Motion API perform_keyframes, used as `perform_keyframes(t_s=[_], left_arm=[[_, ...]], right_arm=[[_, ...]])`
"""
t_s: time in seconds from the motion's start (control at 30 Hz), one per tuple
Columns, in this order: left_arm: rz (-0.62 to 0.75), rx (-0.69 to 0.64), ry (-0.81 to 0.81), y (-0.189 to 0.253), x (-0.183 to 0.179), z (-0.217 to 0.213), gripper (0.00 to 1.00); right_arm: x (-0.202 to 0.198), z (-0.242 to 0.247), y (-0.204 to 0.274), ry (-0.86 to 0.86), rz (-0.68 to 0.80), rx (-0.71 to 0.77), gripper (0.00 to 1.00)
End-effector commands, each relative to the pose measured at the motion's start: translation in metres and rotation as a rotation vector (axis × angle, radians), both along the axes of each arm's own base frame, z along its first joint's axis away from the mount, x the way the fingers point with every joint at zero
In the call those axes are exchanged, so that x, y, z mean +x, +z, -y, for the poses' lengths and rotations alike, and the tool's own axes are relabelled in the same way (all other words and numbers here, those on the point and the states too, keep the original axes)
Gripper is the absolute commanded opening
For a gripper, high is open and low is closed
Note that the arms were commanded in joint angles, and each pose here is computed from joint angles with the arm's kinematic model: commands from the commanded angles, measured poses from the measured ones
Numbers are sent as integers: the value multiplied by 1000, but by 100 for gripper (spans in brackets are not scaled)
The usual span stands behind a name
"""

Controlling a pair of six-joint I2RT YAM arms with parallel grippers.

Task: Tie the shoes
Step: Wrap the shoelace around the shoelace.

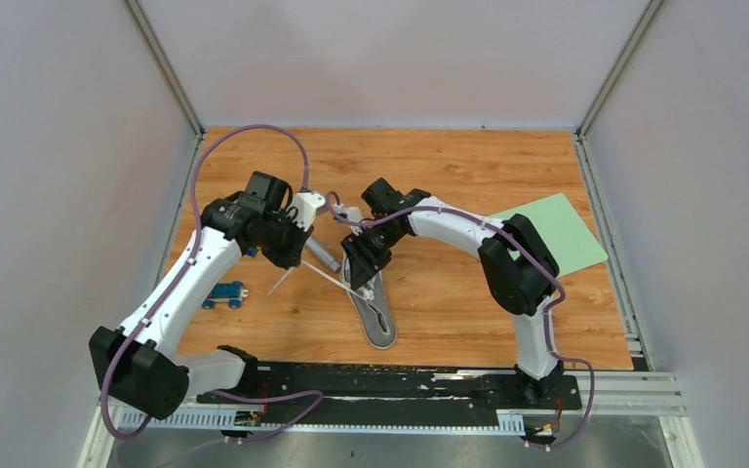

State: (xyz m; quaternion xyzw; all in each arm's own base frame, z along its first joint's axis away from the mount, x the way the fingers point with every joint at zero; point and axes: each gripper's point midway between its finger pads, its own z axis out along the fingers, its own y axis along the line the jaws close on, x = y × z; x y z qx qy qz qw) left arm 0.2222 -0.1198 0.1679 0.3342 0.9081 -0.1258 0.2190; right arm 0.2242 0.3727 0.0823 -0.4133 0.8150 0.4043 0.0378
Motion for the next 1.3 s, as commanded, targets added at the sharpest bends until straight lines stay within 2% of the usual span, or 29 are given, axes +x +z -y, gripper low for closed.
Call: perform_keyframes(t_s=[0.0,0.07,0.23,0.27,0.4,0.57,0.87,0.9,1.0,1.07,1.27], left_arm=[[44,-13,-4,6,3,-2,0],[38,-27,-18,6,2,1,0],[22,-52,-45,4,0,7,0],[16,-56,-48,3,0,8,0],[-3,-67,-58,-1,0,11,0],[-46,-64,-69,-12,2,15,0],[-63,-14,-67,-22,7,9,0],[-66,-14,-70,-22,7,9,0],[-58,-8,-61,-22,7,7,0],[-48,-2,-53,-21,9,6,0],[1,39,-69,-11,8,-4,0]], right_arm=[[-4,0,-7,50,120,-98,49],[-4,3,-10,57,149,-126,40],[9,7,7,40,237,-122,2],[13,8,15,29,255,-112,0],[34,17,56,-40,289,-29,0],[44,40,103,-115,211,149,0],[41,76,111,-182,119,262,0],[40,76,109,-182,116,257,1],[44,66,99,-185,136,219,22],[45,52,89,-160,160,179,33],[53,15,52,-52,237,11,36]])
